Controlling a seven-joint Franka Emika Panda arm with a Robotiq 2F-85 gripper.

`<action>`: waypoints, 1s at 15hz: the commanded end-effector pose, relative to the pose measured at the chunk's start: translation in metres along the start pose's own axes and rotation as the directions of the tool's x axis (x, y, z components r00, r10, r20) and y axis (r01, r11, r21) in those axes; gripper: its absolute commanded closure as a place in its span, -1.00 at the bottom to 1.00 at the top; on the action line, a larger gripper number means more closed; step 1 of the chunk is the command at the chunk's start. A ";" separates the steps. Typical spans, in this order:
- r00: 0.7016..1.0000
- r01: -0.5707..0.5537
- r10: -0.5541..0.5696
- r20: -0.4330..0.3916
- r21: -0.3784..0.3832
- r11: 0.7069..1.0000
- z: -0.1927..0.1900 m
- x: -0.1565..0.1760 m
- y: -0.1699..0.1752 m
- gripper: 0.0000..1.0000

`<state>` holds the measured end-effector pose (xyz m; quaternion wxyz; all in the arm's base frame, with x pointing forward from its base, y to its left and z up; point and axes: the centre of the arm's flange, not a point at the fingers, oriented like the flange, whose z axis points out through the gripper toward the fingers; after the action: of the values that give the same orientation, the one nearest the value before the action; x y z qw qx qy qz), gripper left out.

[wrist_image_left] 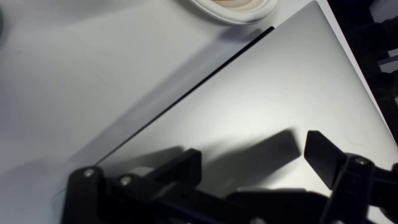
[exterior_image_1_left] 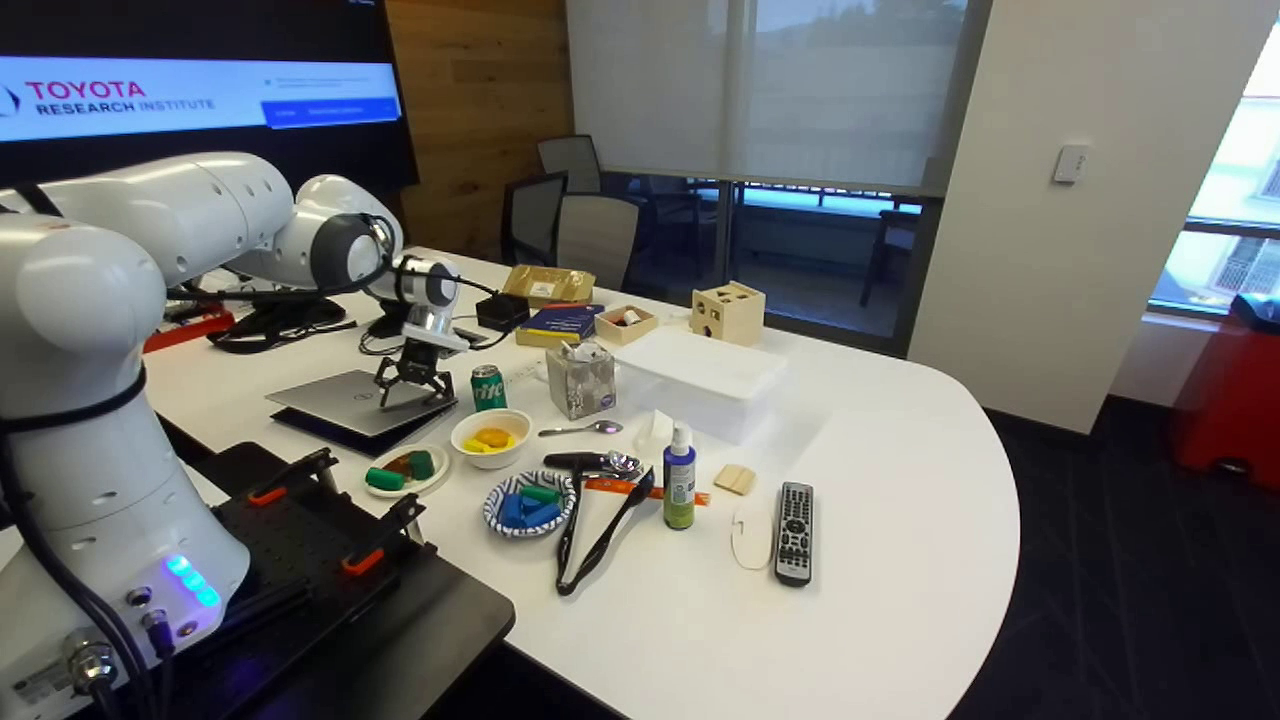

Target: Fold the laptop

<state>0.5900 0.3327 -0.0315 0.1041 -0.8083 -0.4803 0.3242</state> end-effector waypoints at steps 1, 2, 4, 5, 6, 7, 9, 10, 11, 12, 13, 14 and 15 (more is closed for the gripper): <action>0.998 -0.048 0.048 -0.035 0.003 0.999 -0.026 0.053 0.048 -1.00; 0.998 -0.045 0.046 -0.050 0.015 0.999 -0.039 0.048 0.046 -1.00; 0.995 -0.049 0.048 -0.088 0.000 0.999 -0.065 0.038 0.044 -1.00; 0.992 -0.046 0.045 -0.116 -0.009 0.999 -0.081 0.032 0.042 -1.00; 0.989 -0.051 0.047 -0.142 -0.020 0.999 -0.101 0.024 0.039 -1.00; 0.985 -0.066 0.060 -0.160 -0.031 0.997 -0.118 0.019 0.038 -1.00; 0.976 -0.098 0.092 -0.198 -0.018 0.995 -0.151 -0.004 0.035 -1.00; 0.969 -0.129 0.120 -0.218 -0.029 0.991 -0.167 -0.019 0.031 -1.00; 0.962 -0.147 0.133 -0.236 -0.043 0.988 -0.182 -0.031 0.028 -1.00; 0.954 -0.179 0.156 -0.257 -0.070 0.981 -0.197 -0.048 0.021 -1.00; 0.948 -0.192 0.160 -0.274 -0.095 0.977 -0.209 -0.063 0.014 -1.00; 0.939 -0.211 0.167 -0.301 -0.119 0.970 -0.220 -0.075 0.011 -1.00; 0.923 -0.239 0.181 -0.341 -0.135 0.962 -0.232 -0.091 0.003 -1.00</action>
<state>0.6967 0.2972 0.1378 0.0978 -0.8844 -0.4173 0.1848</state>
